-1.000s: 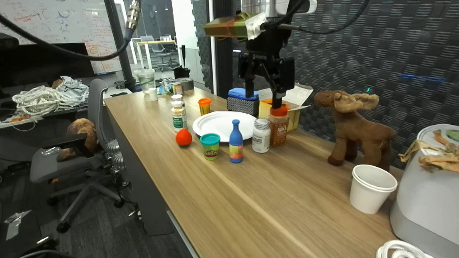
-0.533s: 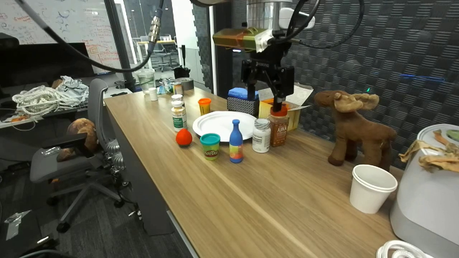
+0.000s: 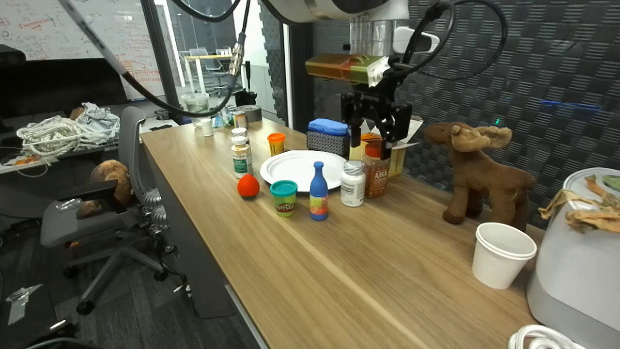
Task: Pick up the bottles and small containers from the table and put them on the white plate.
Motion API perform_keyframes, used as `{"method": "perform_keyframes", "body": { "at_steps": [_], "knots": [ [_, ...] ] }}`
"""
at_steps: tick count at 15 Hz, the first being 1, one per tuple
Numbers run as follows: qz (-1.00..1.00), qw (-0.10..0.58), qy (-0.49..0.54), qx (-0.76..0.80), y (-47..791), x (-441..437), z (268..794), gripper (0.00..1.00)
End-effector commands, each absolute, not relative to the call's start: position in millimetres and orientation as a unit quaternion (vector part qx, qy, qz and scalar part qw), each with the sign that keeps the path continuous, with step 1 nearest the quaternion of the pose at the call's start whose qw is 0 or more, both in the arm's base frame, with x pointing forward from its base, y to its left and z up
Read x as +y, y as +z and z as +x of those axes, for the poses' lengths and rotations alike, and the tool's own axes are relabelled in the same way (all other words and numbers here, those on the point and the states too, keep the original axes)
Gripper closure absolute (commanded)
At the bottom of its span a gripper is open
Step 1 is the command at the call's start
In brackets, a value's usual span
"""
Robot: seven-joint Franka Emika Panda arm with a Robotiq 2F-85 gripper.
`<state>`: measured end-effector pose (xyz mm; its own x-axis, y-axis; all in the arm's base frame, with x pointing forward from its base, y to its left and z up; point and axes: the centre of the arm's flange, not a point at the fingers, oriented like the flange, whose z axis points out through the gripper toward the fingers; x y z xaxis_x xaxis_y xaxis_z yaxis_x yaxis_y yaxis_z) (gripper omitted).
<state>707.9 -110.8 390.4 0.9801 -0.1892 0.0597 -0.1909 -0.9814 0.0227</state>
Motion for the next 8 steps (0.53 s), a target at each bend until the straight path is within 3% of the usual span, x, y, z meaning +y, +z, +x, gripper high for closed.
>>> {"method": "perform_keyframes", "body": {
  "at_steps": [1, 5, 8],
  "knots": [
    [0.995, 0.017, 0.046, -0.089, 397.2, -113.4, 726.2, 0.5],
    [0.995, 0.021, 0.044, -0.088, 397.1, -111.2, 724.4, 0.76],
    [0.995, 0.03, 0.049, -0.083, 403.6, -109.6, 722.1, 0.76]
  ]
}}
